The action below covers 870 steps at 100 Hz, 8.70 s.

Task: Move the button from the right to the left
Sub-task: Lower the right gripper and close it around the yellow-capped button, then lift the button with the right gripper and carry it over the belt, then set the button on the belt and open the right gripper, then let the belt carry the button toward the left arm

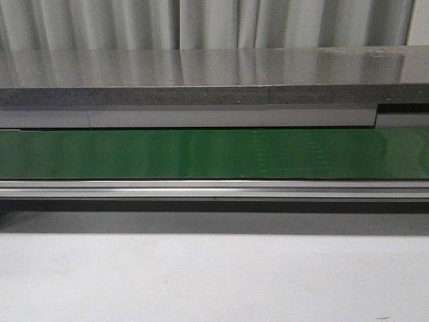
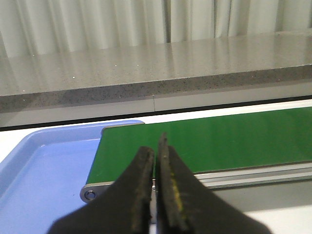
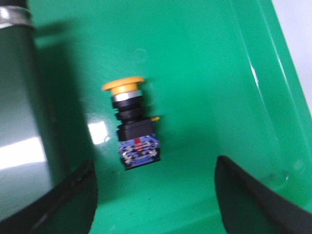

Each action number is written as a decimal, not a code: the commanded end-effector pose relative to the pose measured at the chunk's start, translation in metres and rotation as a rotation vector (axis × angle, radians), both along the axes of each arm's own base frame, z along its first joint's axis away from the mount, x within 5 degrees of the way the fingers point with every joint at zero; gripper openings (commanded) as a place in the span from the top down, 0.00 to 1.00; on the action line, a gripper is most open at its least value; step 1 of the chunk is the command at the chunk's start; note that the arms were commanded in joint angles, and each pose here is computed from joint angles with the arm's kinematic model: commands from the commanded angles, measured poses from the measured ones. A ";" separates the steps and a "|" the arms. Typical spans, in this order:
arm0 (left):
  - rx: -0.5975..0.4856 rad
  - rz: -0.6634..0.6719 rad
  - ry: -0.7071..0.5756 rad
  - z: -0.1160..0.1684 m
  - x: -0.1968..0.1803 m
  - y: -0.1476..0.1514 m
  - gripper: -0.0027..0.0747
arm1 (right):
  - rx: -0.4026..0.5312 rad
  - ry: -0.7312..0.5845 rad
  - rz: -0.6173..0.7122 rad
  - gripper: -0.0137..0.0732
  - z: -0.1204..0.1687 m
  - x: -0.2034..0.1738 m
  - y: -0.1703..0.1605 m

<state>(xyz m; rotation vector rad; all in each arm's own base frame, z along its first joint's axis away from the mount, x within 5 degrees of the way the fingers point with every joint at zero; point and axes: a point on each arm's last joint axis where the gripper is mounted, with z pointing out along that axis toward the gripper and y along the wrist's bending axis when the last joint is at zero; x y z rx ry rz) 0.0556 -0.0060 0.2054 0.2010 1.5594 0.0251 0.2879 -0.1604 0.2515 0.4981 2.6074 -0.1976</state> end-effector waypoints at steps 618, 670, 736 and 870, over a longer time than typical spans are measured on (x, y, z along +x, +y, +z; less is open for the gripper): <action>-0.020 -0.012 -0.074 -0.004 -0.001 -0.001 0.96 | -0.327 -1.033 0.338 0.92 0.039 -0.235 0.157; -0.020 -0.012 -0.074 -0.004 -0.001 -0.001 0.96 | -0.327 -1.033 0.338 0.92 0.039 -0.235 0.157; -0.073 -0.009 0.168 0.099 0.013 -0.003 0.96 | -0.327 -1.033 0.338 0.92 0.039 -0.235 0.157; -0.167 -0.057 0.695 0.135 0.153 -0.034 0.09 | -0.327 -1.033 0.338 0.92 0.039 -0.235 0.157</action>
